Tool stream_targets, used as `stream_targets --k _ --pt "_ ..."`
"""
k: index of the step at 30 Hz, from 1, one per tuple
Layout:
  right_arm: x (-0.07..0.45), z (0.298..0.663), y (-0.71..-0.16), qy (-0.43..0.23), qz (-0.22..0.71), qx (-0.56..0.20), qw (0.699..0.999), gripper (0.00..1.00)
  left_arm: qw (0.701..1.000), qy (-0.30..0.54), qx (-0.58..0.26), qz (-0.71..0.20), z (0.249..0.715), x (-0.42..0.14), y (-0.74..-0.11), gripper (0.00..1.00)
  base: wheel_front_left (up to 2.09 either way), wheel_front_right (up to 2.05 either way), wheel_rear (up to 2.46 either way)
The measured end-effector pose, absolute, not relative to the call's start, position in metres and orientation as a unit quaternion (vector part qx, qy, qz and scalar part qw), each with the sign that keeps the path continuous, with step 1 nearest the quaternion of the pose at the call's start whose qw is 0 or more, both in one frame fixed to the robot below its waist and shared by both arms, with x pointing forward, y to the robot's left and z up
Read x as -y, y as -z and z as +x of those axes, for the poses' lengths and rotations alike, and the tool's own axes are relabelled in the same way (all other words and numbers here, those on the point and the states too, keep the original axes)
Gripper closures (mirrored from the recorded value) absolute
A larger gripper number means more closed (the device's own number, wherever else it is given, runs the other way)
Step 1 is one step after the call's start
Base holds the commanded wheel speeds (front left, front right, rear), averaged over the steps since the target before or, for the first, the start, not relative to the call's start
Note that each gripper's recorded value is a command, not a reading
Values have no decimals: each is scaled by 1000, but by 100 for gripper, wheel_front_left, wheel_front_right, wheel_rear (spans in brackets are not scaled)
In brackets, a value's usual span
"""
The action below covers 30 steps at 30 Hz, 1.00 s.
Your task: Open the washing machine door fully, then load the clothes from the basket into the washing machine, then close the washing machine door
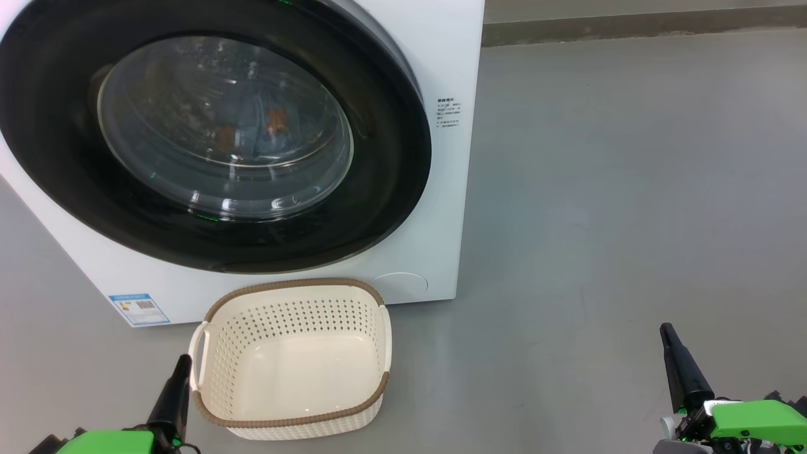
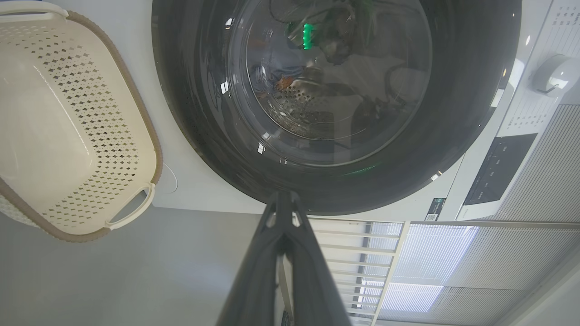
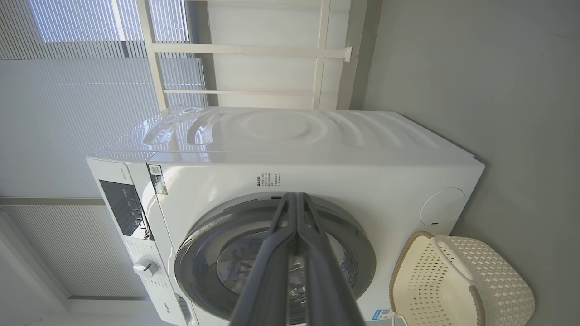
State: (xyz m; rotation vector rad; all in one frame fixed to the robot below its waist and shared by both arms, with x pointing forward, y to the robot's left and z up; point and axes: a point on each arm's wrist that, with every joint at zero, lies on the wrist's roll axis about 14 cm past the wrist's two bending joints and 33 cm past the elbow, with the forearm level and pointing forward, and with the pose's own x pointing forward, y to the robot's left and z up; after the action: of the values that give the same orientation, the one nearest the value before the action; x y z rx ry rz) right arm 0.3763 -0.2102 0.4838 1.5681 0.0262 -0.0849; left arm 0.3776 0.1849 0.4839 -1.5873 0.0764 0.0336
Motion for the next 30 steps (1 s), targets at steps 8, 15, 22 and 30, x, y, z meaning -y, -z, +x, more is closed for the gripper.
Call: stream_targets --k 8,15,22,30 --pt "210 376 -484 38 706 -12 707 100 700 -15 -34 -713 378 -185 -484 100 0 0 0" --pt "210 376 -484 38 706 -12 707 100 700 -16 -33 -713 378 -186 -484 100 0 0 0" --pt "210 376 -484 38 706 -12 707 100 700 -17 -32 -713 378 -187 -484 100 0 0 0" --pt "210 376 -484 38 706 -12 707 100 700 -15 -34 -714 378 -186 -484 100 0 0 0"
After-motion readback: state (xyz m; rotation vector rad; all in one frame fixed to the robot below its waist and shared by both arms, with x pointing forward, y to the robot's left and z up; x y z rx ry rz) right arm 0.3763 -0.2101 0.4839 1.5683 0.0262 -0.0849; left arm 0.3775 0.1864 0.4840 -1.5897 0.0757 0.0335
